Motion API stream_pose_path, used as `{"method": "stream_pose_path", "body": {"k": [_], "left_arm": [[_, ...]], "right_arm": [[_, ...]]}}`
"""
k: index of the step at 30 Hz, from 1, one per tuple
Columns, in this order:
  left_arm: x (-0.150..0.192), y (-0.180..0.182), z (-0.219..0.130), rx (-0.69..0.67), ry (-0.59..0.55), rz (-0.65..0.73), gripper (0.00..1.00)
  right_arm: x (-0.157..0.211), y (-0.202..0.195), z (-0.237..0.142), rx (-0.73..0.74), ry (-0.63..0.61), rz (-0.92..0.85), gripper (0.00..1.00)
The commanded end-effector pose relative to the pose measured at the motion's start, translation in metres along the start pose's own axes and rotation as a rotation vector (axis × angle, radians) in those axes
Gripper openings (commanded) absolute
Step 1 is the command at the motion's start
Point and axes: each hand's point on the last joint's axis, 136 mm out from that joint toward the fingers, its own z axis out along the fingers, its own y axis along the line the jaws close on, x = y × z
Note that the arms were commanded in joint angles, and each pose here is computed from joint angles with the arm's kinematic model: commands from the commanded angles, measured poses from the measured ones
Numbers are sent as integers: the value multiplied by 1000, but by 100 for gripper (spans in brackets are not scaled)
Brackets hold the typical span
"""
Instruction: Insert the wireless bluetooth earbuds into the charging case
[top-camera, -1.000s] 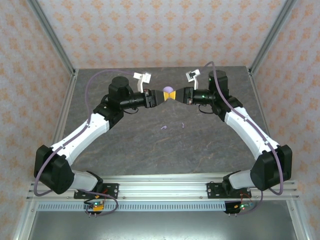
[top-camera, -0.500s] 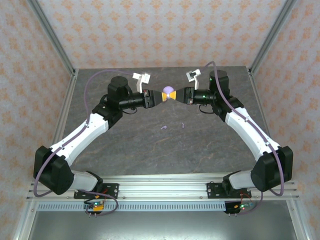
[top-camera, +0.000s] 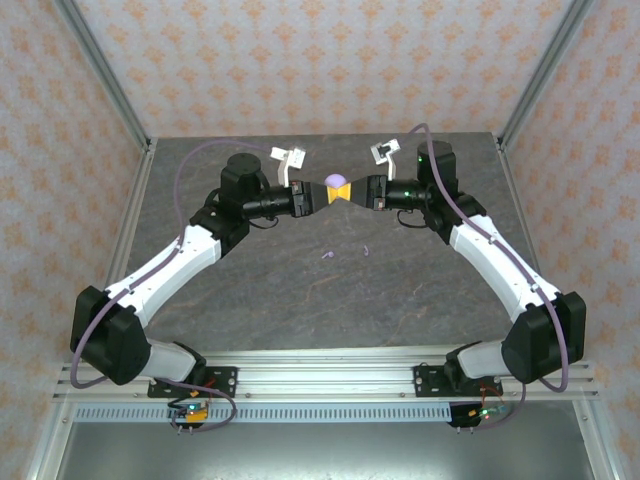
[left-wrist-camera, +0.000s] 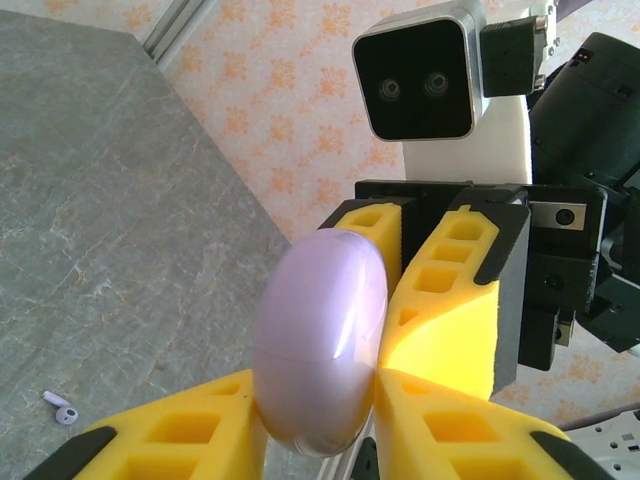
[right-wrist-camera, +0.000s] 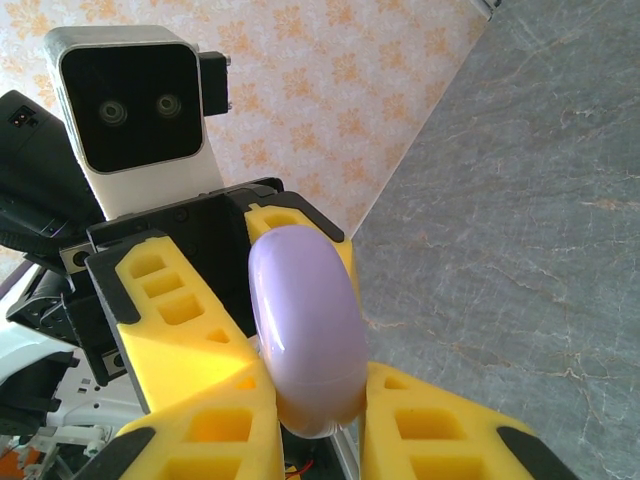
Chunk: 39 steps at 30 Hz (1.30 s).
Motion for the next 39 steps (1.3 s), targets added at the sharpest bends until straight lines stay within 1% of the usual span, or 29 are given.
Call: {"method": "stream_pose_path", "body": {"k": [1, 6, 8, 12, 16, 21, 25, 29, 34, 36, 39], "left_arm": [[-9, -24, 3, 75, -12, 47, 30], [-8, -22, 3, 62, -14, 51, 18], [-7, -19, 2, 40, -13, 66, 16], [0, -14, -2, 3, 12, 118, 15], [11, -13, -6, -6, 54, 158, 15], [23, -18, -9, 36, 101, 182, 14], [27, -23, -11, 61, 118, 190, 14], [29, -31, -12, 98, 132, 198, 14], [31, -36, -13, 111, 146, 209, 14], [33, -37, -12, 112, 156, 209, 14], [35, -37, -11, 113, 164, 208, 14]], "right_arm": [[1, 18, 1, -47, 15, -60, 21], [9, 15, 1, -33, 42, -55, 23], [10, 11, -1, 1, 40, -51, 30], [12, 8, -10, 88, 23, -73, 45], [13, 12, -20, 150, 24, -113, 51], [17, 22, -25, 146, 60, -153, 52], [18, 25, -26, 143, 74, -172, 53], [17, 22, -24, 147, 83, -173, 53], [15, 21, -19, 121, 101, -163, 53], [15, 23, -18, 104, 107, -163, 52], [14, 27, -17, 85, 111, -169, 47]]}}
